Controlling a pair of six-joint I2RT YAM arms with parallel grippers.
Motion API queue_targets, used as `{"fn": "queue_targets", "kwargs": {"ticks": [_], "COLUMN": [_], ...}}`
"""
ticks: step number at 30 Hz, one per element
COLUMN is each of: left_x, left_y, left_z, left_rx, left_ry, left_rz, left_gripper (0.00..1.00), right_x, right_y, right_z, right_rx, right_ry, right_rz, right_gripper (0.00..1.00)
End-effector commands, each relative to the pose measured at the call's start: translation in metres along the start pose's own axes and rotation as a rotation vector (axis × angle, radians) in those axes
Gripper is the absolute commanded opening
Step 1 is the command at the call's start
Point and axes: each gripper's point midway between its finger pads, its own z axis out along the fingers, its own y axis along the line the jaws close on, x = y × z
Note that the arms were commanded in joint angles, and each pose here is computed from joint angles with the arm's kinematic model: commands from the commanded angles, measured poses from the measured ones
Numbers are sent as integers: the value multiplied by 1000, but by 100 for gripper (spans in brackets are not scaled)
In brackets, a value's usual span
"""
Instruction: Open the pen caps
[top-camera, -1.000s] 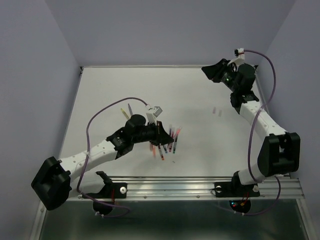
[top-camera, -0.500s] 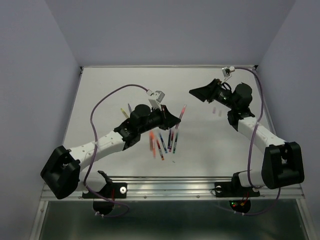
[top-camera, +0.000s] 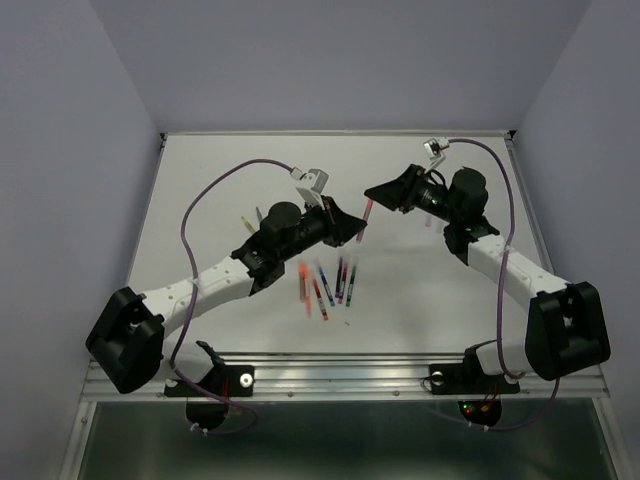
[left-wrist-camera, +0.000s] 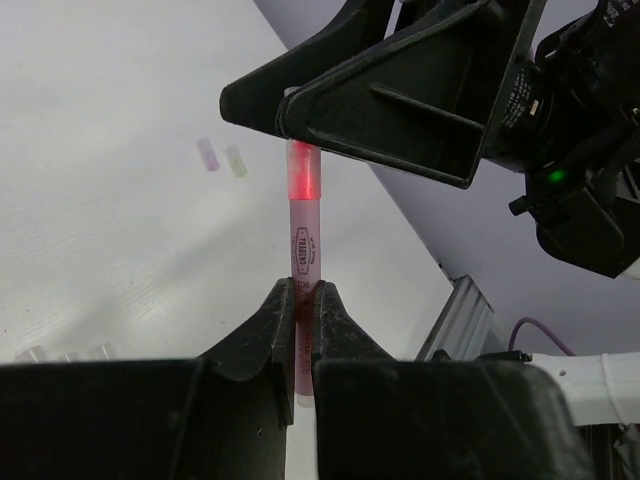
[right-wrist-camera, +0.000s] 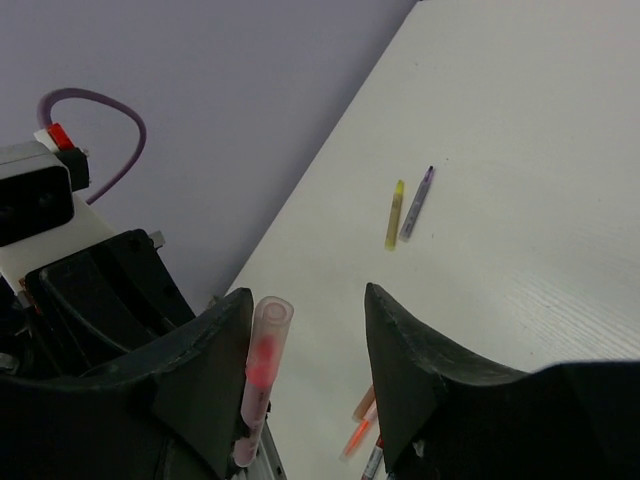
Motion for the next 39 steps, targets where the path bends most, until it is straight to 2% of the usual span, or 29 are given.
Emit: {"fn": "queue_targets", "kwargs": {"ticks": [1,2,3,7,8,10,13,16,20,21,24,25,29,32,35,36,39], "left_x": [-39,-40,-39,-44,-46,-46,-40,-20,29,45,80,93,112,103,79,70,43], "left_y": [-26,-26,-25,-24,-26,-28,-32,-34,-21,-17,-13,-9,-9,-8,-6,3,13], "left_z": [6,7,9,11,11,11,11,5,-11,-16,-33,-39,-53,-56,-52,-52,-48], "left_rx": [73,74,72,61,65,79,107,144,143,127,135,137,128,109,52,-13,-108], "left_ry": [-114,-116,-113,-134,-140,-135,-110,-42,100,161,293,331,378,330,252,215,127], "left_rz": [44,44,40,31,32,34,27,-2,-41,-41,-58,-73,-128,-118,-68,-51,3], "left_gripper": [0,0,0,0,0,0,0,0,0,0,0,0,0,0,0,0,0], "right_x": [-17,-15,-16,-16,-16,-17,-30,-65,-136,-169,-210,-228,-249,-244,-221,-200,-166], "right_y": [17,20,22,24,24,21,13,5,-7,-14,-37,-25,-39,-45,-48,-60,-73], "right_z": [6,8,8,9,10,11,11,12,8,4,2,5,11,17,23,24,16], "right_rx": [-32,-44,-52,-63,-64,-50,4,96,250,313,376,358,393,367,345,352,385], "right_ry": [-43,-40,-47,-41,-39,-48,-120,-253,-465,-541,-616,-647,-658,-611,-510,-439,-348], "right_rz": [-49,-47,-44,-18,-15,-4,-13,-90,-230,-264,-278,-304,-335,-324,-328,-329,-304], "right_gripper": [52,41,35,18,8,1,1,1,1,1,1,1,1,1,1,1,1]}}
